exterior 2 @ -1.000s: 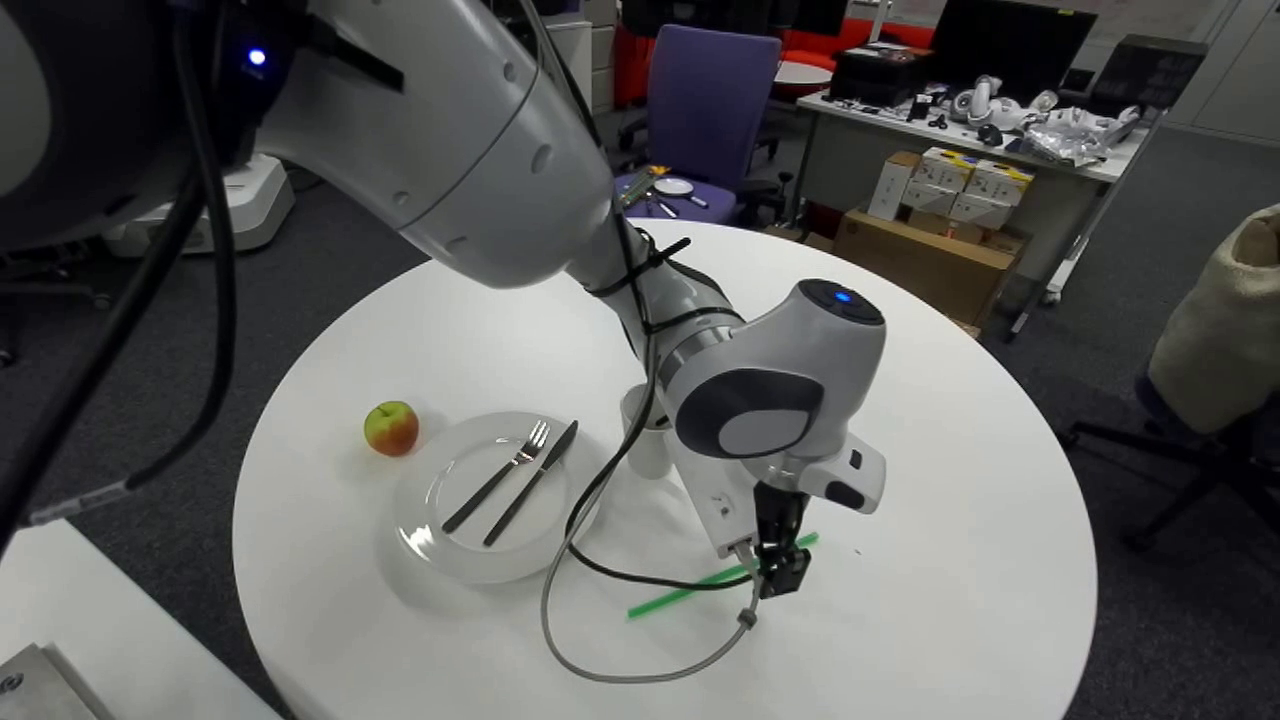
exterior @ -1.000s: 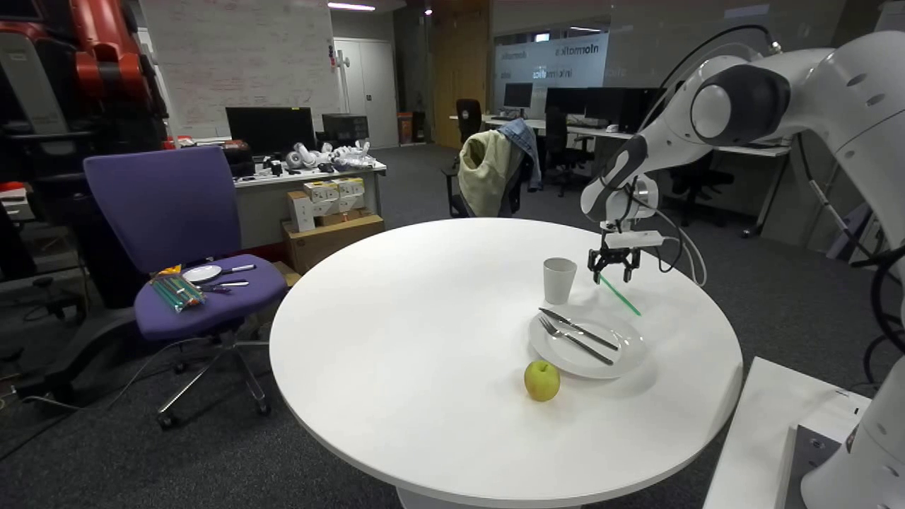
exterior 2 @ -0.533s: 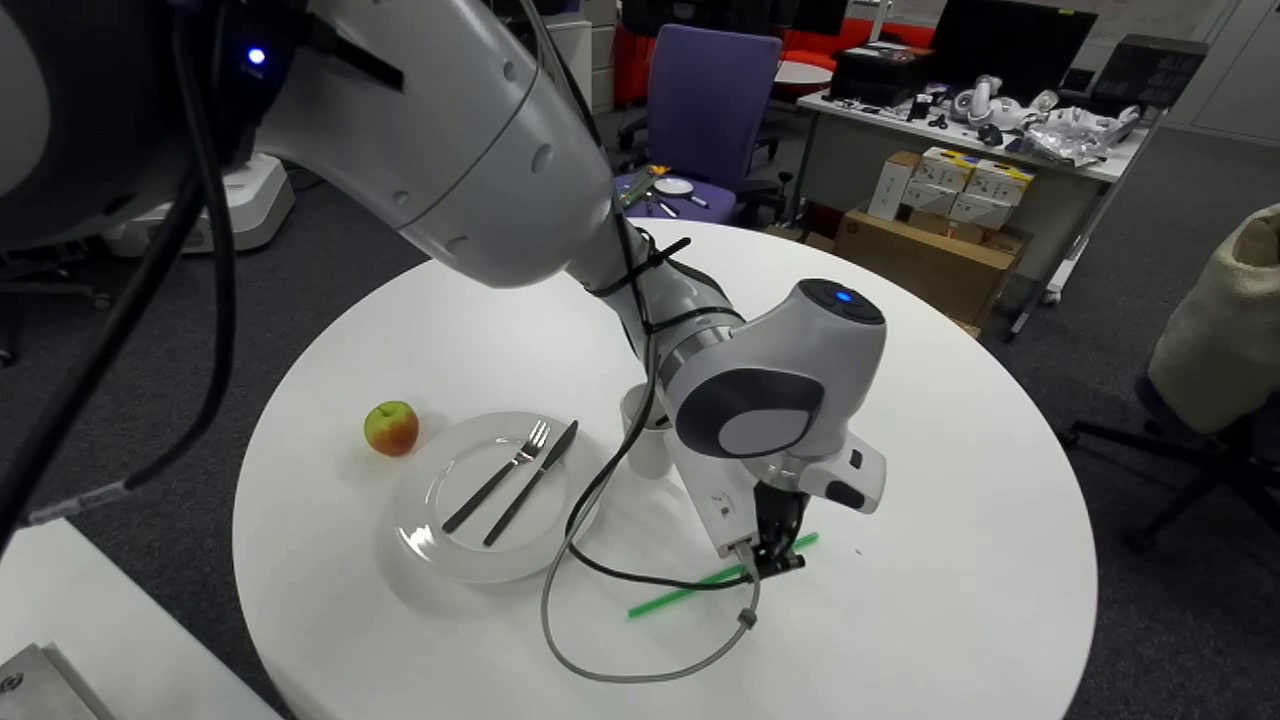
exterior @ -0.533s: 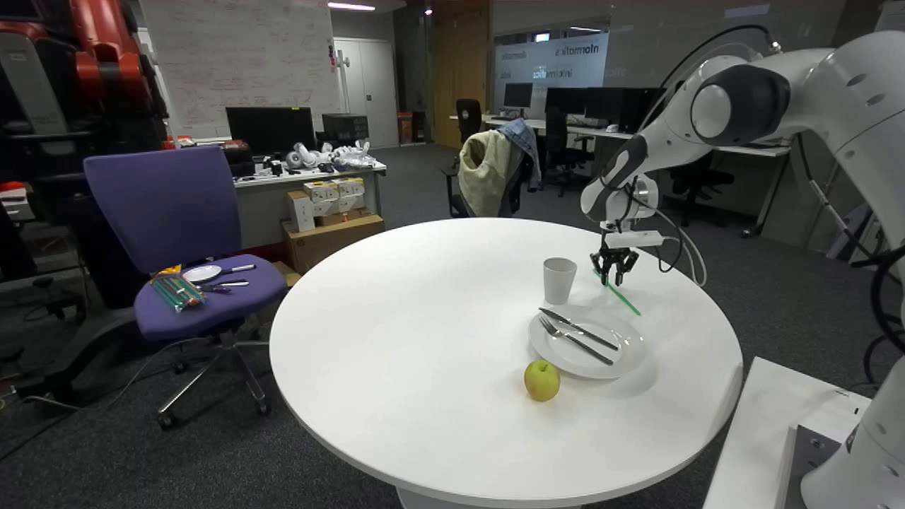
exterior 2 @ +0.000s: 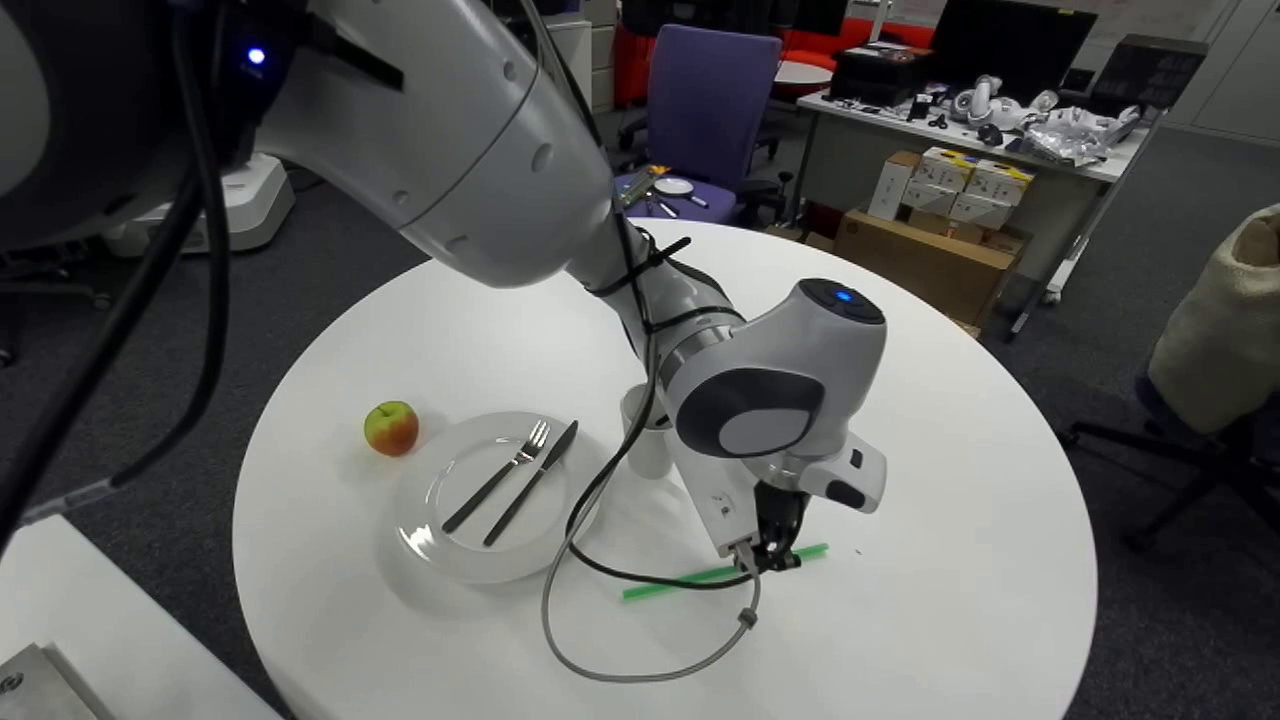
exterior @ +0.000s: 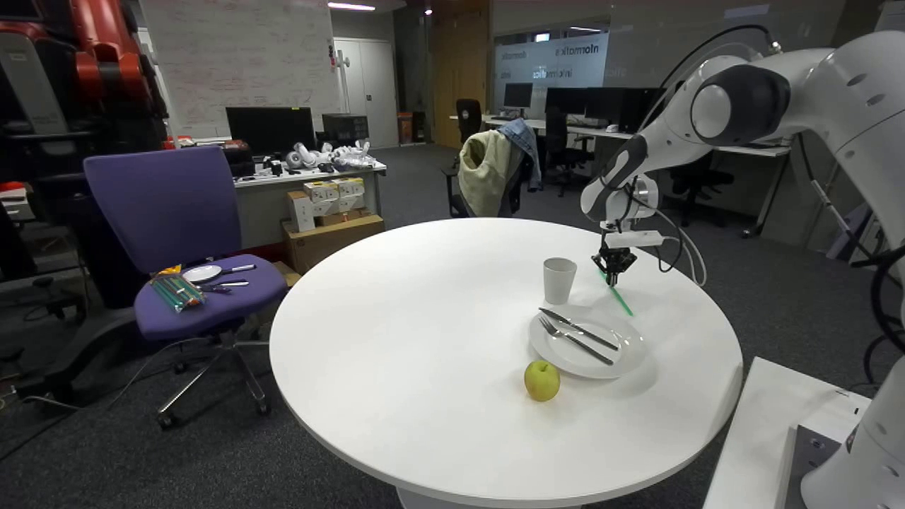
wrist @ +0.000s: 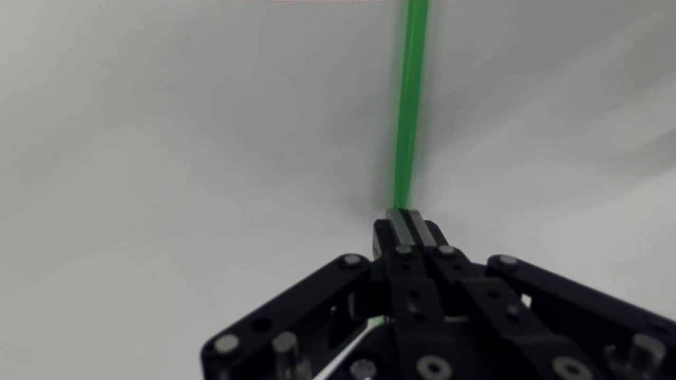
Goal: Put the green straw in the cup
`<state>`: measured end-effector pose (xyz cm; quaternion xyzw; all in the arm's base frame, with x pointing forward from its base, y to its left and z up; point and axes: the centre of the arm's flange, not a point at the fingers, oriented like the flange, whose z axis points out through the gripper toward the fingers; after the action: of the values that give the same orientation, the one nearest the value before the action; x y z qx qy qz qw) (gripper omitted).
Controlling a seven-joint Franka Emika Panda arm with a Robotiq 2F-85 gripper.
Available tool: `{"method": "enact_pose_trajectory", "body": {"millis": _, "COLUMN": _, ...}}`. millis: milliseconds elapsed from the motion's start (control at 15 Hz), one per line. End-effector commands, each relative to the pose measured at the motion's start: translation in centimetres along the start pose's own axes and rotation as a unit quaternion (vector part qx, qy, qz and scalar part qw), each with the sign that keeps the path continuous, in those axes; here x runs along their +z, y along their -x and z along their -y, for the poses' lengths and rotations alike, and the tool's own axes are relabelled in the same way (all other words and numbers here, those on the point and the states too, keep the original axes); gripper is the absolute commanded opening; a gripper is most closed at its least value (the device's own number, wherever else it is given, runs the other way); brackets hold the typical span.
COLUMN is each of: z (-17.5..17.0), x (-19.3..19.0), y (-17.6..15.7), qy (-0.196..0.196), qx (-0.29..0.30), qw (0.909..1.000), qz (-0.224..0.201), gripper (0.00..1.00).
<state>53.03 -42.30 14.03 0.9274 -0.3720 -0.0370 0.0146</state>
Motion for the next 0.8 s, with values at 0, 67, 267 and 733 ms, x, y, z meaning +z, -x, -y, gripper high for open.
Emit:
{"method": "enact_pose_trajectory", "body": {"millis": 0, "z": -0.4, "x": -0.5, "y": -0.6, "qy": -0.008, "qx": -0.005, "qw": 1.0000, "qz": -0.001, "gripper": 0.03}}
{"method": "enact_pose_trajectory", "body": {"millis": 67, "z": -0.5, "x": -0.6, "y": -0.5, "qy": -0.008, "qx": -0.004, "qw": 1.0000, "qz": -0.002, "gripper": 0.02}}
{"method": "enact_pose_trajectory", "body": {"millis": 267, "z": -1.0, "x": -2.2, "y": 0.2, "qy": -0.015, "qx": -0.004, "qw": 0.9998, "qz": -0.012, "gripper": 0.00}}
{"method": "enact_pose_trajectory", "body": {"millis": 733, "z": -1.4, "x": -8.2, "y": 0.4, "qy": -0.021, "qx": 0.004, "qw": 0.9979, "qz": -0.061, "gripper": 0.00}}
